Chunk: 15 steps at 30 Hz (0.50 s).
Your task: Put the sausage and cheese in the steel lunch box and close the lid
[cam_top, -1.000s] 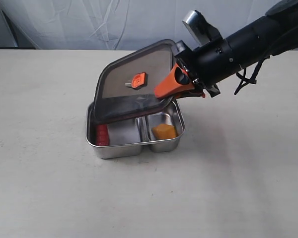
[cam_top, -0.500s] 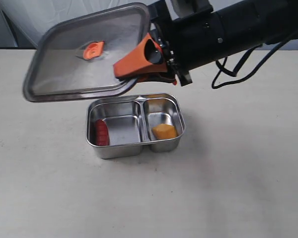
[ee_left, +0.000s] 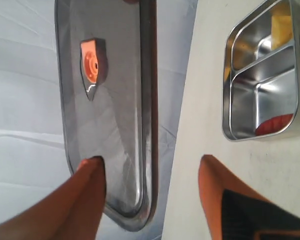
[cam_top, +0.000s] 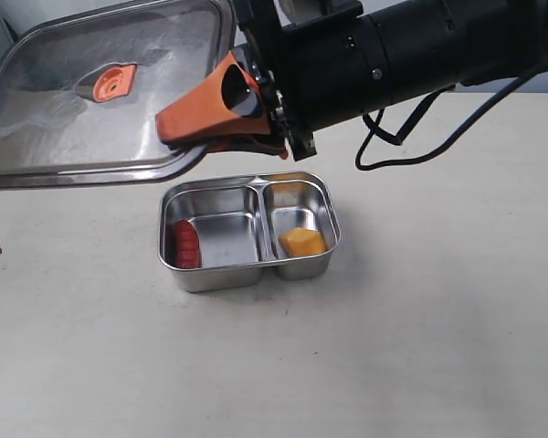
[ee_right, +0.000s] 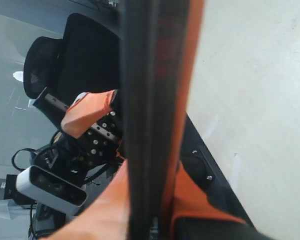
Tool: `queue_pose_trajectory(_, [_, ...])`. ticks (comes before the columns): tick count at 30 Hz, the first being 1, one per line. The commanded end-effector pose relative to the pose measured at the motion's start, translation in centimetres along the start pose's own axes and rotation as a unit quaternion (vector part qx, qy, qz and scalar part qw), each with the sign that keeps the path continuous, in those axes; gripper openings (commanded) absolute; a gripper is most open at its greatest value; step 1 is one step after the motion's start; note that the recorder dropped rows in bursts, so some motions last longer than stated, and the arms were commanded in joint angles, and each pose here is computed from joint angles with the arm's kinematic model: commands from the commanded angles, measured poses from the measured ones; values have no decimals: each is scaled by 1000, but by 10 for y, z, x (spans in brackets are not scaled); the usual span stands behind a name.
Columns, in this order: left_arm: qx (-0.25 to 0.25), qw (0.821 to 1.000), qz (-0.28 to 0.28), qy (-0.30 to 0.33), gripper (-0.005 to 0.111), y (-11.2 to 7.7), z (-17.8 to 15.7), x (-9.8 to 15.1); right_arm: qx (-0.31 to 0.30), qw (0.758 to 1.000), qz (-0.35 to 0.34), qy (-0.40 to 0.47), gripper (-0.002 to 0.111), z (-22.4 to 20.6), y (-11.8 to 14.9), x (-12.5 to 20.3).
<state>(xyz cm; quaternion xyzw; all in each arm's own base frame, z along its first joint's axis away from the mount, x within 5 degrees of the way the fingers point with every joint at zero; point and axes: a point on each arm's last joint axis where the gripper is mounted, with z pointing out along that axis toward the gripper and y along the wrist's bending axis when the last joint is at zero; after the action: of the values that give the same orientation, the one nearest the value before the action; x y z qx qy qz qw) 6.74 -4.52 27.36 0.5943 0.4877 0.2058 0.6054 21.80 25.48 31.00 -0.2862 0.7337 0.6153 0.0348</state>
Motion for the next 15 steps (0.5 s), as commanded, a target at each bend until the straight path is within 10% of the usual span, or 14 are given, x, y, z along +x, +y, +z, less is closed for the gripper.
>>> queue_pose_trajectory(1, [10, 999, 30, 26, 53, 0, 9, 7, -44, 999, -8, 6, -1, 16, 22, 7])
queue_pose_trajectory(11, [-11, 997, 44, 65, 49, 6, 16, 16, -61, 996, -21, 55, -1, 42, 36, 24])
queue_pose_trajectory(15, [-11, 997, 44, 65, 25, 6, 16, 16, -49, 996, -28, 65, -1, 41, 34, 26])
